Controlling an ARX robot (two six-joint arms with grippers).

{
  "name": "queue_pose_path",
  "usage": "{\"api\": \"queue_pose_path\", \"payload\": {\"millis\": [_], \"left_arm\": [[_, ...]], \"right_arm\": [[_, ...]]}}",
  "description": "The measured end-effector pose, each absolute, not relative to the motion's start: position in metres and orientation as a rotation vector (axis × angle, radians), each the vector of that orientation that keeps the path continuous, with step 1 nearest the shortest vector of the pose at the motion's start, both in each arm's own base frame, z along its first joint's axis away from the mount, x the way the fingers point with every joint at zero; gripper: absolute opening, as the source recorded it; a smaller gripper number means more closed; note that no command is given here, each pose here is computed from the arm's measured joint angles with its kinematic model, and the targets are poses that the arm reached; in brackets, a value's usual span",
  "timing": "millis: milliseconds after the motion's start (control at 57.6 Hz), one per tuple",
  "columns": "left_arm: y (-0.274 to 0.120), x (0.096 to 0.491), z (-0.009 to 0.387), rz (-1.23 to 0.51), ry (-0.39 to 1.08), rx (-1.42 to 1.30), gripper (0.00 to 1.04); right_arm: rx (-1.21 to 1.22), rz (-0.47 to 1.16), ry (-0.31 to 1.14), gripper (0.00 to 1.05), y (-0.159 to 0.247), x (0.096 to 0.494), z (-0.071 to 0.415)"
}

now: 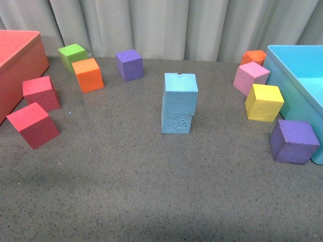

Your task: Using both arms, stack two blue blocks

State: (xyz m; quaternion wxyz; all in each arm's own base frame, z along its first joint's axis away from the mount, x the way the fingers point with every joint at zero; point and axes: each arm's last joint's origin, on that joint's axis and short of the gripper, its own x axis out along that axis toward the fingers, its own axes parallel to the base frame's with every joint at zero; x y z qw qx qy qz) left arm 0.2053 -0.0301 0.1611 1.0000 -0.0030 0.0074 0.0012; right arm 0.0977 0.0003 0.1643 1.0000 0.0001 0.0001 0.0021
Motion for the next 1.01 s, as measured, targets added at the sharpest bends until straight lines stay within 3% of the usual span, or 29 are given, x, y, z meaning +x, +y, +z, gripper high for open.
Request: {"api": "queue_pose_path", "payload": {"millis": [538, 1007], "left_arm": [[-0.001, 0.154, 0.162, 0.003, 0.014, -0.008, 0.04], [0.000, 0.130, 0.171, -0.002, -0.014, -0.007, 0.04]], "right_arm": [[0.001, 0.003, 0.000, 0.95, 0.000, 0.098, 0.164], [0.000, 0.003, 0.000, 0.95, 0.000, 0.098, 0.164]]}}
